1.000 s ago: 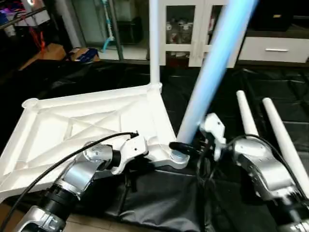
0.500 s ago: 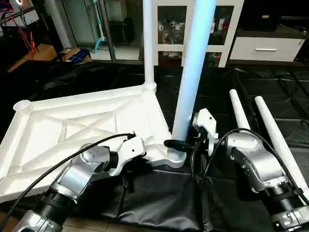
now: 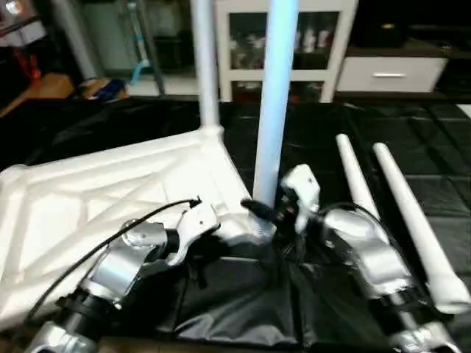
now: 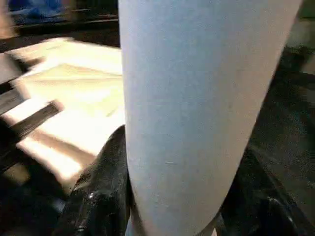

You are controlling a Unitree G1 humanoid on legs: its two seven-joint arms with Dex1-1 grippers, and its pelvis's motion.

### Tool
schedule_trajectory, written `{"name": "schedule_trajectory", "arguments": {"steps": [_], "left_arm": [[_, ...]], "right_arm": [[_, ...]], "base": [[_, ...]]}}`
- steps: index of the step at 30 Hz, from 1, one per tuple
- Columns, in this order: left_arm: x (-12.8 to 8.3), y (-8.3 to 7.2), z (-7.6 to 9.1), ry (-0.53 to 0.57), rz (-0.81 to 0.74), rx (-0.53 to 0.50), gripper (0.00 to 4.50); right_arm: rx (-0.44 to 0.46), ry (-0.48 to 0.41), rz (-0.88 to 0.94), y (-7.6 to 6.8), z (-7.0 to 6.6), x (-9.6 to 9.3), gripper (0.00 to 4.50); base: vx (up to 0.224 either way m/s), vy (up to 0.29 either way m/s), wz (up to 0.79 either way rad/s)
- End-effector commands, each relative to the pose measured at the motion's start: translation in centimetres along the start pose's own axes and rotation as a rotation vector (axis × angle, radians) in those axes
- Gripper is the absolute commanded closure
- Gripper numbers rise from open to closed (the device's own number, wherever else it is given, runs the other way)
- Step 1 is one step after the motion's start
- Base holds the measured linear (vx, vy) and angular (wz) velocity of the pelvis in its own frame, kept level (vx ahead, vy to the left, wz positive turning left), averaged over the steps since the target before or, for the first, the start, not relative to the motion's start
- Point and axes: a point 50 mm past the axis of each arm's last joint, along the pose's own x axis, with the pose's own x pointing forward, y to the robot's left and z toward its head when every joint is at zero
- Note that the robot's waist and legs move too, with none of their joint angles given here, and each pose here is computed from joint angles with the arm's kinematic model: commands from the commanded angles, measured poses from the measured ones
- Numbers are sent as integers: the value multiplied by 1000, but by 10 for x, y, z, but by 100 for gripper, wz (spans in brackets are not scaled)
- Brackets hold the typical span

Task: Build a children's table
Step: Insert table leg to table base

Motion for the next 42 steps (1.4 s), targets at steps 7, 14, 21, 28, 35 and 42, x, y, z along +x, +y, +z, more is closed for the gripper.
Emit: {"name": "schedule_trajectory", "arguments": {"steps": [7,14,21,28,35,42], "left_arm": [[17,22,27,-93,365,-199,450],[32,22,42,-120,429,-228,450],[29,21,35,-95,412,-221,450],[28,17,32,-89,370,-194,450],[29,14,31,-85,328,-187,450],[27,11,30,-78,261,-144,450]], "right_arm": [[73,235,-445,-18,-52,11,265],[93,205,-542,-12,-40,38,266],[127,150,-515,-14,-31,44,266],[137,104,-468,-16,-27,46,266],[122,47,-386,-15,-17,47,153],[70,-1,-272,-21,-4,42,97]], "base": [[-33,9,-4],[-31,-37,8],[33,-15,-12],[0,0,0],[0,0,0],[0,0,0]]}}
